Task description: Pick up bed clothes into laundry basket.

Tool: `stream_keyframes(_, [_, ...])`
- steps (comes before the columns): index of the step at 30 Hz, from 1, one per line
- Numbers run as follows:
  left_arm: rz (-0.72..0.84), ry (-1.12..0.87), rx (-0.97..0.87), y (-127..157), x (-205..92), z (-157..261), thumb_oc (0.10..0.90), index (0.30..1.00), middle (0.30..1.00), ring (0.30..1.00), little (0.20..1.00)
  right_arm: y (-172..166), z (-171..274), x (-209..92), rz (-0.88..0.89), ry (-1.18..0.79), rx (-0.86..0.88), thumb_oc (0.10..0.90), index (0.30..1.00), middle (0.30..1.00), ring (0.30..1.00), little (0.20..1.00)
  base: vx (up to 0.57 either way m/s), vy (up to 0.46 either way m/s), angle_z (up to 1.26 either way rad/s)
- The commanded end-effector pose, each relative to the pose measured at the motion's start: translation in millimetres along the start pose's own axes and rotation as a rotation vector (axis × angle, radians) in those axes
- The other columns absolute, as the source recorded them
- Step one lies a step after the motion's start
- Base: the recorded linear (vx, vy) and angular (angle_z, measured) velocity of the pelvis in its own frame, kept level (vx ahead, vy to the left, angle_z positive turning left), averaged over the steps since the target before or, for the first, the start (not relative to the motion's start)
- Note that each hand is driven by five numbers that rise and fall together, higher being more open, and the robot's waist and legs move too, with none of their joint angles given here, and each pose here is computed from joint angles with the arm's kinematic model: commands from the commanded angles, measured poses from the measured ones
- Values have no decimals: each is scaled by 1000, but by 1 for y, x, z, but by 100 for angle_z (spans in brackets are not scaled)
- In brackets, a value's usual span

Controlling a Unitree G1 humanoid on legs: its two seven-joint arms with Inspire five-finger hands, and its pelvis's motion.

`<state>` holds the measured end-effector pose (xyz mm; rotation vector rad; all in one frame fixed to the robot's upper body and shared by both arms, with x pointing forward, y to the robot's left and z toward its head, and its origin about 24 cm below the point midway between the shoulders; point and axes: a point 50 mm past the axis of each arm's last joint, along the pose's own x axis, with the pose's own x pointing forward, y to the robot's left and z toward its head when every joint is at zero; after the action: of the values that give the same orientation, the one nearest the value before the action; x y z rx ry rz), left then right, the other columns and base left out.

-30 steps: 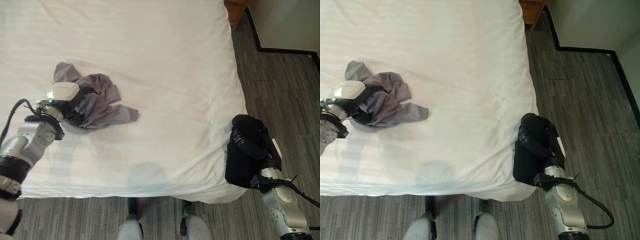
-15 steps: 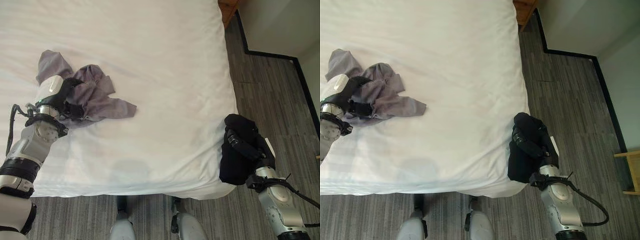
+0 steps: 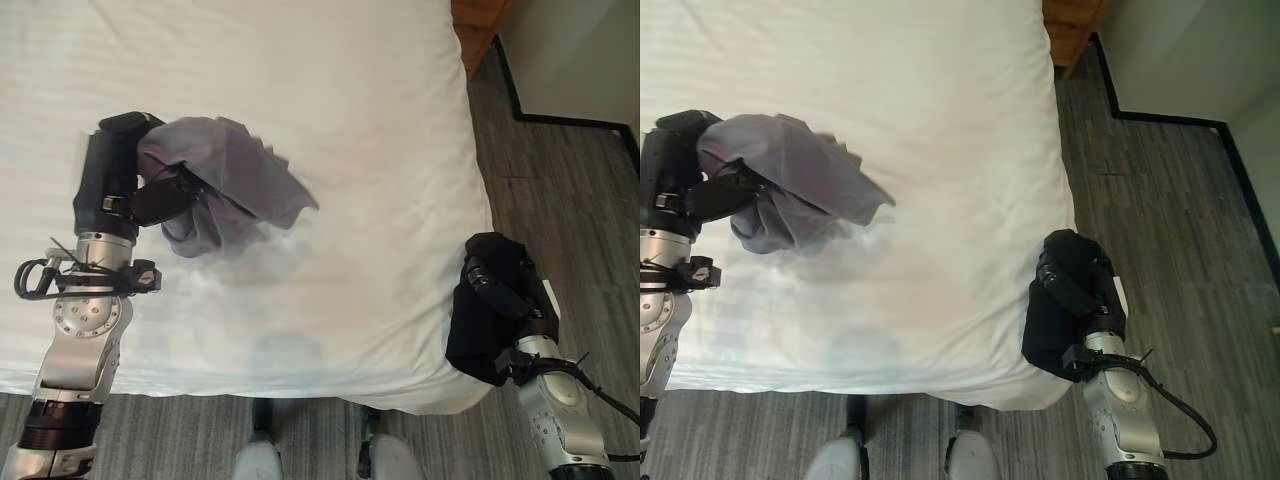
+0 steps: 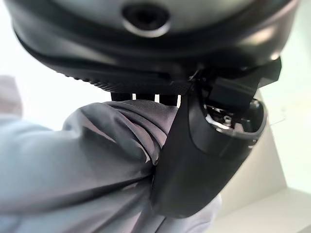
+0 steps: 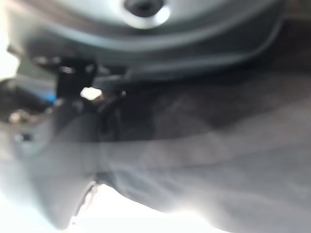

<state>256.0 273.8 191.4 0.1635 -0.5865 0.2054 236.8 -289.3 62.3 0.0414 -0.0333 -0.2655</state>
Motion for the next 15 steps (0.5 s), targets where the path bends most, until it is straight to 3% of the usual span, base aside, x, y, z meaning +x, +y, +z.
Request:
stream_keyframes(1, [103, -167, -97, 20, -12, 25, 400, 300, 300, 300, 300, 7, 72, 4, 22, -380, 35, 400, 300, 300, 300, 300, 2, -83, 17])
stream_keyframes(5, [159, 2, -308, 15, -45, -8, 400, 300, 300, 300, 300, 11, 77, 1, 28, -409, 69, 400, 300, 300, 300, 300, -20, -85, 10])
stream_keyframes(8, [217, 148, -523, -7, -74, -37, 400, 300, 300, 300, 300, 15, 76, -7, 58, -414, 86, 400, 300, 300, 300, 300, -58, -150, 4])
stream_keyframes(15, [56, 109, -466, -22, -60, -27, 400, 300, 300, 300, 300, 14, 77, 0, 93, -392, 60, 400, 300, 300, 300, 300, -261, -120, 3])
